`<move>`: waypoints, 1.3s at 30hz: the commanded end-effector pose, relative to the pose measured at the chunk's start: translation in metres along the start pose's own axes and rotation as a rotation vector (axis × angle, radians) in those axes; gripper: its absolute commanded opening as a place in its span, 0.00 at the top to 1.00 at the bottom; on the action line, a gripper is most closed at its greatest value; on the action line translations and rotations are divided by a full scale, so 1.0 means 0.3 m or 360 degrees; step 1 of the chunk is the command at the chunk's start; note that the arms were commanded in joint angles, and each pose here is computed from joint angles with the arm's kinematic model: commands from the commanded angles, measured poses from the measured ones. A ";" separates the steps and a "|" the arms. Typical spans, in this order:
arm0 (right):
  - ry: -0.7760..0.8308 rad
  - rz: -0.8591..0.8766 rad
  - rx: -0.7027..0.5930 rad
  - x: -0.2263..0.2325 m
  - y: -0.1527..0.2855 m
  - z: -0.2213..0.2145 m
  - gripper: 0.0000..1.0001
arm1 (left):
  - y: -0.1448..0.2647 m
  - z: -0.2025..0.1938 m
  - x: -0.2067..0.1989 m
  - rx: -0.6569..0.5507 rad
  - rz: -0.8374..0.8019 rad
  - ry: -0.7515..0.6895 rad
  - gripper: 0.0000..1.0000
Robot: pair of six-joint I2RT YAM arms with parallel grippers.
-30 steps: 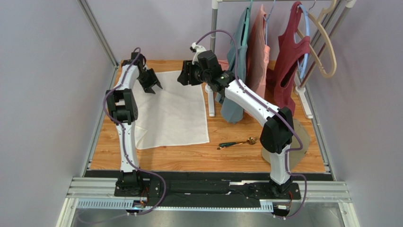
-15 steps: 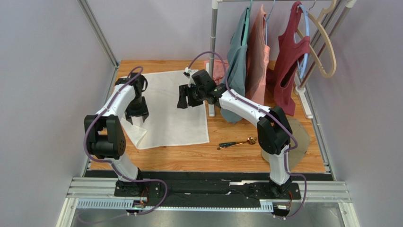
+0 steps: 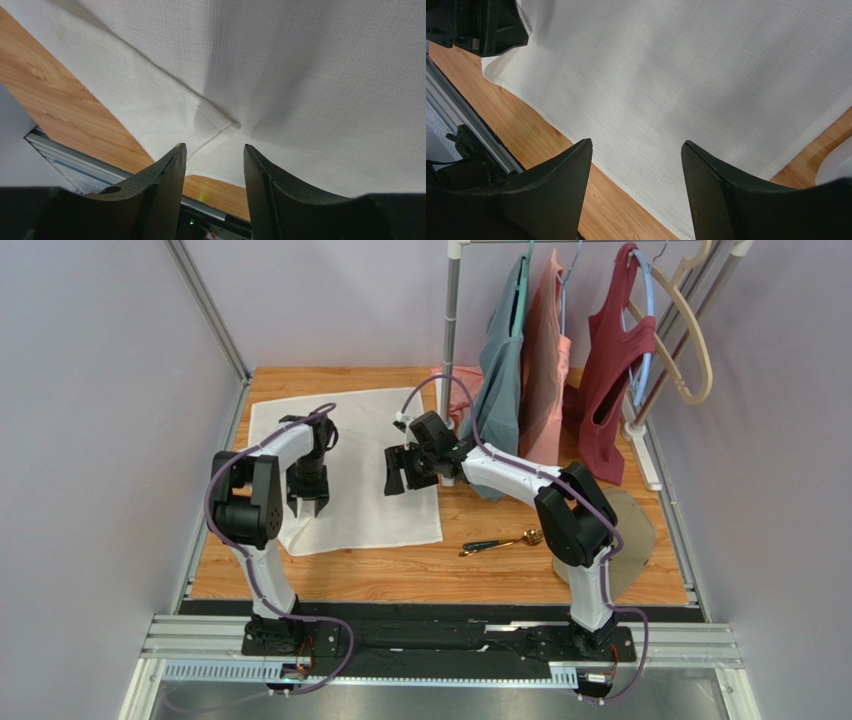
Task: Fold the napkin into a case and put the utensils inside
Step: Flatten out the crumpled napkin at the center of the board.
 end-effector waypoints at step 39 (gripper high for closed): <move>-0.0231 -0.0099 -0.0036 -0.076 -0.065 0.013 0.52 | 0.172 -0.230 0.476 -0.0412 -0.0194 0.1524 0.18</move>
Point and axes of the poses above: each gripper's point midway between its finger pads, its own y axis back along the fingers, its own x axis along the line the jaws close on, z = x × y, the point moved 1 cm from there along y, back along the fingers, and after that the axes turned 5 degrees about -y, right-handed, at the moved point
